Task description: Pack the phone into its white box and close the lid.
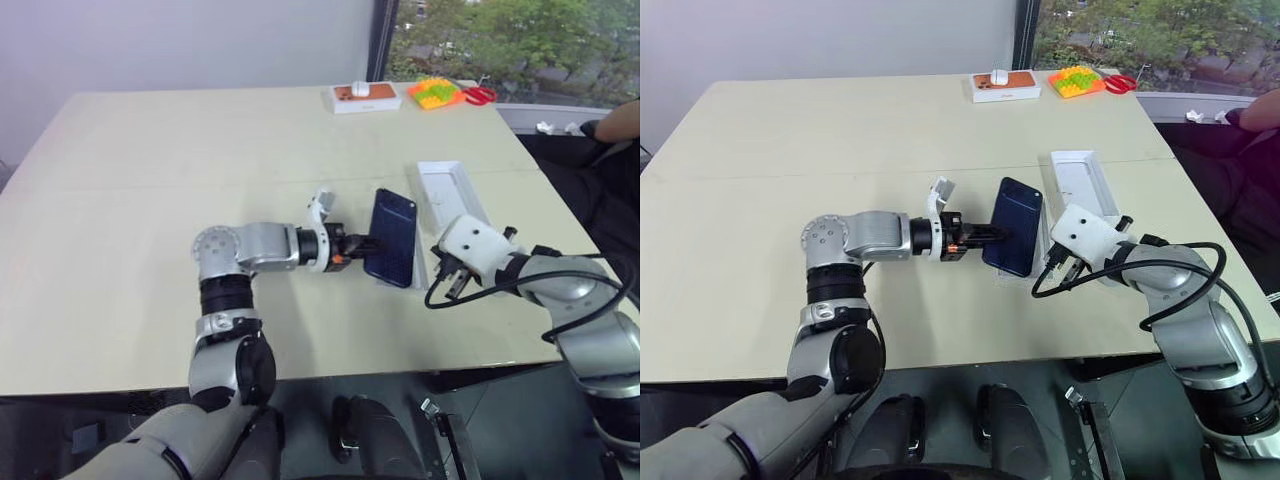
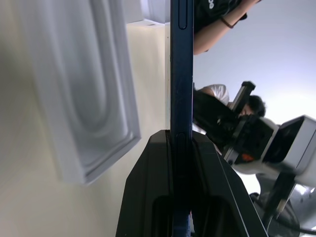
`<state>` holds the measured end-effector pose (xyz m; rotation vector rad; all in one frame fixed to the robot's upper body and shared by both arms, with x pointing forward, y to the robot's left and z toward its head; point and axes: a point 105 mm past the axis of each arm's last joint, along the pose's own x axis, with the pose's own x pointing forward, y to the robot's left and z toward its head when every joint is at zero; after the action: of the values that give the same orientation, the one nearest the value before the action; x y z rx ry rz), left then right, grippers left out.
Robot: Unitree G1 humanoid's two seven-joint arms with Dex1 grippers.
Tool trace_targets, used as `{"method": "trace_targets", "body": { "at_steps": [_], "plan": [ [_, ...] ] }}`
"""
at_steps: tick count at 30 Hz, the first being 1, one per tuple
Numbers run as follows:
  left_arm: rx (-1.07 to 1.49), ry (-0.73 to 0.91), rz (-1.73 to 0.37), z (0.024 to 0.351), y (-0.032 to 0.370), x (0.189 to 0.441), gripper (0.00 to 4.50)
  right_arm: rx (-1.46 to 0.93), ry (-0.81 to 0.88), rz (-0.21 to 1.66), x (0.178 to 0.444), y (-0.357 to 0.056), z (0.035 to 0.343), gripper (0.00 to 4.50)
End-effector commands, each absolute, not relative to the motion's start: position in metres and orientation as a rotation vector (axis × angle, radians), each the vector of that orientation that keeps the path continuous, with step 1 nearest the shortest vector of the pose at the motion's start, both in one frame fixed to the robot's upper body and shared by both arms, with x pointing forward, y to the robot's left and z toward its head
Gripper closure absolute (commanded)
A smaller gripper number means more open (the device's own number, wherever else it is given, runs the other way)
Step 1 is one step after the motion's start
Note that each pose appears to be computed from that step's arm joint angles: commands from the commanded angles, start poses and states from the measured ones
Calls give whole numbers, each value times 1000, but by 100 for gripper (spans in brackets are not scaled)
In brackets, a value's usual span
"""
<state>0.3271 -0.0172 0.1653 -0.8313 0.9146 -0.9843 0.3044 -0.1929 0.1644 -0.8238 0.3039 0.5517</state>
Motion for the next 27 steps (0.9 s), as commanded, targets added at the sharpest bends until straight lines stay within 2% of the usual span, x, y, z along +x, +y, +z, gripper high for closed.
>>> {"method": "trace_targets", "body": {
  "at_steps": [1, 9, 27],
  "plan": [
    [-825, 887, -968, 176, -25, 332, 408, -851, 246, 506, 300, -197, 184, 450],
    [-825, 893, -839, 169, -33, 342, 408, -848, 244, 484, 298, -199, 186, 450],
    [-858, 947, -924, 164, -57, 332, 408, -846, 235, 473, 297, -198, 188, 450]
  ]
}}
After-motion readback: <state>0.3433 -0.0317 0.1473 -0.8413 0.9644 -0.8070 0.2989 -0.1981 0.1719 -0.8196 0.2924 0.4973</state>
